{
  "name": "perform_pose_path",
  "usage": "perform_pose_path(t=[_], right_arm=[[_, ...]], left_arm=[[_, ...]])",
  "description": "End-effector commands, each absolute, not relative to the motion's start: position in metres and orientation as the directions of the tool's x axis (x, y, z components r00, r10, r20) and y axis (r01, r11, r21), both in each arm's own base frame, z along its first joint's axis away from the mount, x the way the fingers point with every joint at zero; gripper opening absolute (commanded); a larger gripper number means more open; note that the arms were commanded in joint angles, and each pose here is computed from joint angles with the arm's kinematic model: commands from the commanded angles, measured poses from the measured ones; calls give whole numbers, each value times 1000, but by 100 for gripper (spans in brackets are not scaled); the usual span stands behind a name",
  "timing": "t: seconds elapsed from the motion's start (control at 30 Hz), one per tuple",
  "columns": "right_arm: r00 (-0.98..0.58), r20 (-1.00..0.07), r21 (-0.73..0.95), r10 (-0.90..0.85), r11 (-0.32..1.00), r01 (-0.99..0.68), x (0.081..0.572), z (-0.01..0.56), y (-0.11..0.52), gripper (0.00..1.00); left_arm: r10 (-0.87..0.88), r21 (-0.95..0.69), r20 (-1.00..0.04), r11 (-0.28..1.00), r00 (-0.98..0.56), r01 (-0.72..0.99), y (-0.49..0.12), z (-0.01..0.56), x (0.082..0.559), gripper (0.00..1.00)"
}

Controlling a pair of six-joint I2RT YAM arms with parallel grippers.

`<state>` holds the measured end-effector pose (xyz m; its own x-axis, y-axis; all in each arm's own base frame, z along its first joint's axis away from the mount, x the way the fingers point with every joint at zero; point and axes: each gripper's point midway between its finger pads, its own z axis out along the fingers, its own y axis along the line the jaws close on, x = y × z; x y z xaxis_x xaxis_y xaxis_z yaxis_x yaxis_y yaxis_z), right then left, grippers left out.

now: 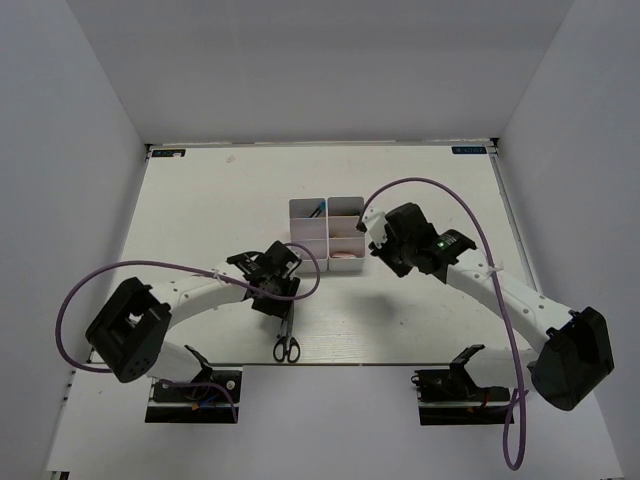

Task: Sort the stationery into containers
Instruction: Pick up the pen from the center of the board.

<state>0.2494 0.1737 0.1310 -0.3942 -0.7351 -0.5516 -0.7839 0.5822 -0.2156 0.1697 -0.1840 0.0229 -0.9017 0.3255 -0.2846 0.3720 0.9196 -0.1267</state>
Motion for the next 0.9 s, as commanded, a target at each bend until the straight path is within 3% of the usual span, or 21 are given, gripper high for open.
perform_pose_path(t=[0.0,0.4,0.87], right_arm=[[-397,-630,-169,-667,617,-769,248,144,179,21],[-440,-661,-102,-608,653,-750,249,140,169,24],[-480,-669,-45,-567,676,-735,248,138,163,25]], left_arm=[[297,-119,-361,925,-884,360,-197,33,191,57],[335,-31,-330,930,-882,365,-190,8,186,49],[308,-65,-333,935,-891,347,-187,8,190,45]])
